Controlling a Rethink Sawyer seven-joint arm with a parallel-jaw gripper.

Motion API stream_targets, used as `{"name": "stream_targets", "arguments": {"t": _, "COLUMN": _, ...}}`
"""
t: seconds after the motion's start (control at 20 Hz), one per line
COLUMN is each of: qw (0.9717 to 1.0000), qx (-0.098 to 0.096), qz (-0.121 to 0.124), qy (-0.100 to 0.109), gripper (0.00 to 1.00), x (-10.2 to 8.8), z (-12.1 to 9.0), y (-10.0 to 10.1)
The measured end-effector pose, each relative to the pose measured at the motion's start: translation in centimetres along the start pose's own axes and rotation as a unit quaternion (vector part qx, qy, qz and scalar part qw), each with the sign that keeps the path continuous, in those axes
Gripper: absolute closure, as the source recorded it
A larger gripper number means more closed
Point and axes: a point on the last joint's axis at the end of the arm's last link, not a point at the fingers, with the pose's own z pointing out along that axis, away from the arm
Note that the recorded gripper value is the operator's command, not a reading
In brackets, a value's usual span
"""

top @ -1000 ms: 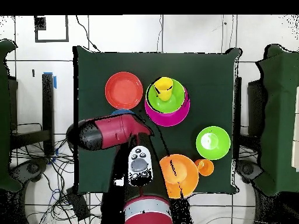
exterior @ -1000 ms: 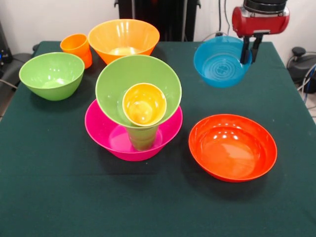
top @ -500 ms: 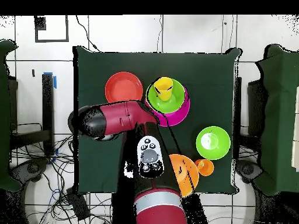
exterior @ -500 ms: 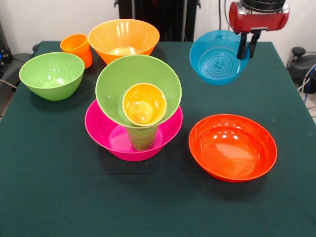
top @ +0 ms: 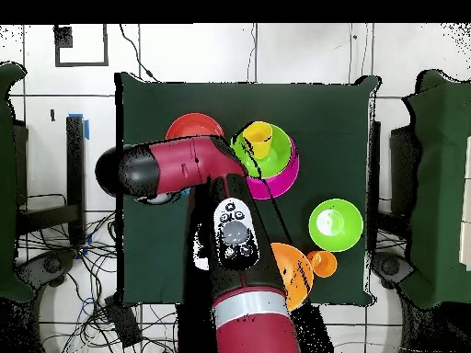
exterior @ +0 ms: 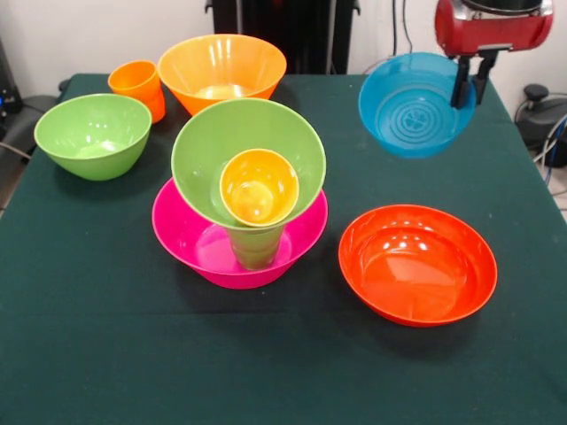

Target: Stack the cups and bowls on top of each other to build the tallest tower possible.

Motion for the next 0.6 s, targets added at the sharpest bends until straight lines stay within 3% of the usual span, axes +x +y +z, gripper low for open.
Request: {"name": "stream_targets", "arguments": {"t": 0.6, "qw": 0.9980, "qx": 0.003, "qz": -0.029, "qy": -0.056, "gripper": 1.00, "x": -4.5, "z": -2.6, "y": 0.9}}
